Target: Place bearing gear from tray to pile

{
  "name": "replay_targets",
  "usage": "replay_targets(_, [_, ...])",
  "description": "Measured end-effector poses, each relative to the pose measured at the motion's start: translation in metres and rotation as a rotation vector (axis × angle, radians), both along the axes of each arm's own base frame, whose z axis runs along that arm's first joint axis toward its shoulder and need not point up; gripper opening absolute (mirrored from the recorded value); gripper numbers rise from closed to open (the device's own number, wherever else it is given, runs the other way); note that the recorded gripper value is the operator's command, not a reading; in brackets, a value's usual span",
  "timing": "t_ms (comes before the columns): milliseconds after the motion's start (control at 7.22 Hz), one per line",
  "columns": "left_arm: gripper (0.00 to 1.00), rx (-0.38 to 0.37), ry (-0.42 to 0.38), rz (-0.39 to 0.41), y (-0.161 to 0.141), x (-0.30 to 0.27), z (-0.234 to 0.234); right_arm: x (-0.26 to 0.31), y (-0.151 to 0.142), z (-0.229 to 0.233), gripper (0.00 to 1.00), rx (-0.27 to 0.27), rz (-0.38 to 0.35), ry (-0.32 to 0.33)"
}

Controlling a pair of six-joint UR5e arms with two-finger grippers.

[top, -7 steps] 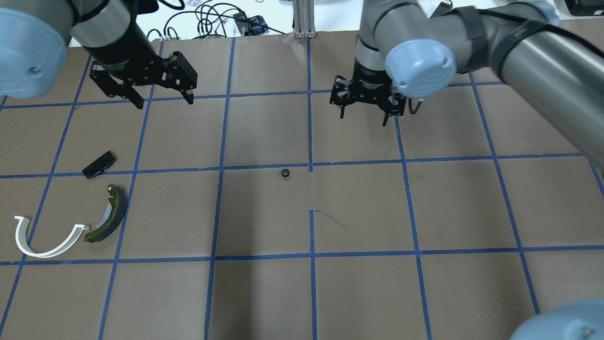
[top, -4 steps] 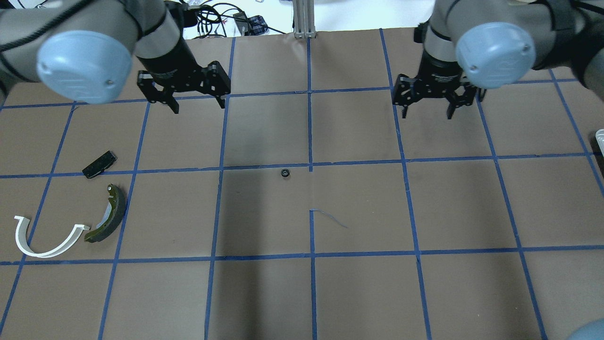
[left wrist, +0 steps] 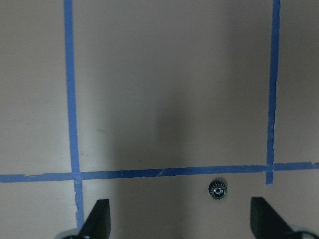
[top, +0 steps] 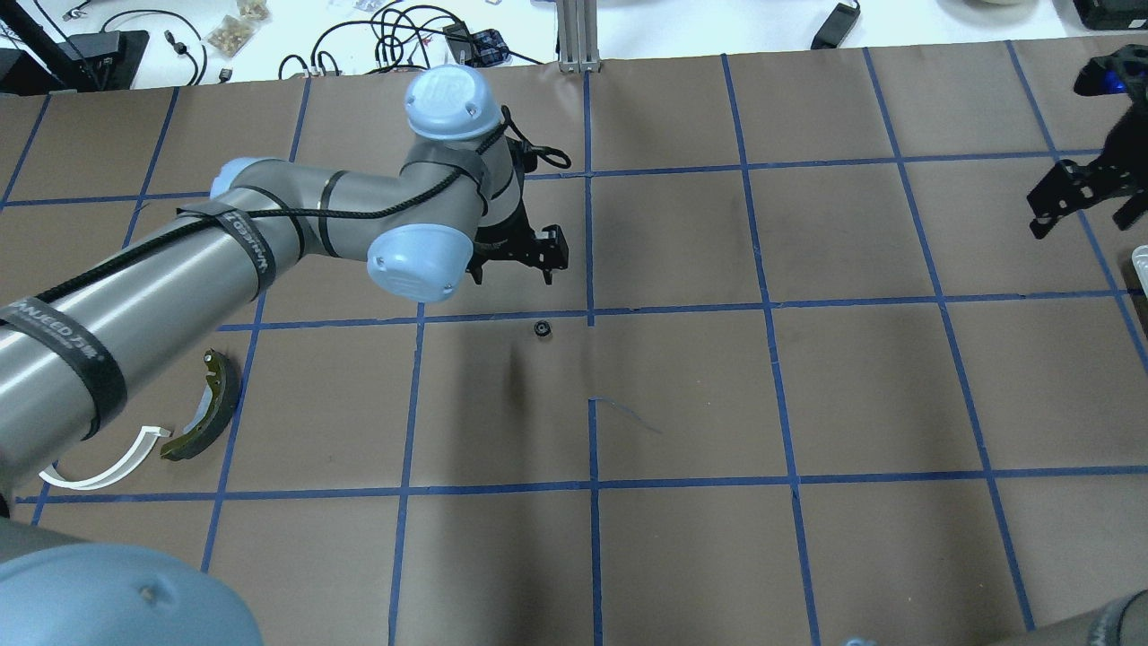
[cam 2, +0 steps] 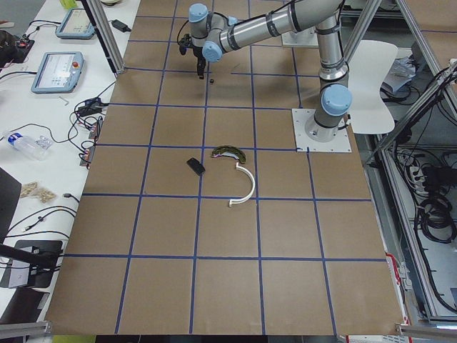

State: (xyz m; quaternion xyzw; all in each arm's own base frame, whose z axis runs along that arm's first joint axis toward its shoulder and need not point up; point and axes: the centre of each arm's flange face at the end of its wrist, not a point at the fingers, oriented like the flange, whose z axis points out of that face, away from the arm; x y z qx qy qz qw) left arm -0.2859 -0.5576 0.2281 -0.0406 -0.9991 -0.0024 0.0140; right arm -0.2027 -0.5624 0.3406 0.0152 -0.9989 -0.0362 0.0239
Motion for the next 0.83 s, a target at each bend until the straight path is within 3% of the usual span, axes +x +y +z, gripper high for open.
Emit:
replay_targets(277, [0.92, -0.013, 0.003, -0.028, 0.018, -0.013, -0.033, -0.099, -0.022, -0.024, 0.96, 0.001, 0.078, -0.01])
replay_targets(554, [0.74, -0.018, 0.005, -0.039, 0.028, -0.012, -0.051, -0.174, -0.038, -0.051, 0.92, 0.005, 0.128, -0.012])
replay_targets(831, [0.53, -0.017, 0.004, -0.041, 0.025, -0.013, -0.061, -0.219, -0.034, -0.082, 0.92, 0.022, 0.116, -0.023])
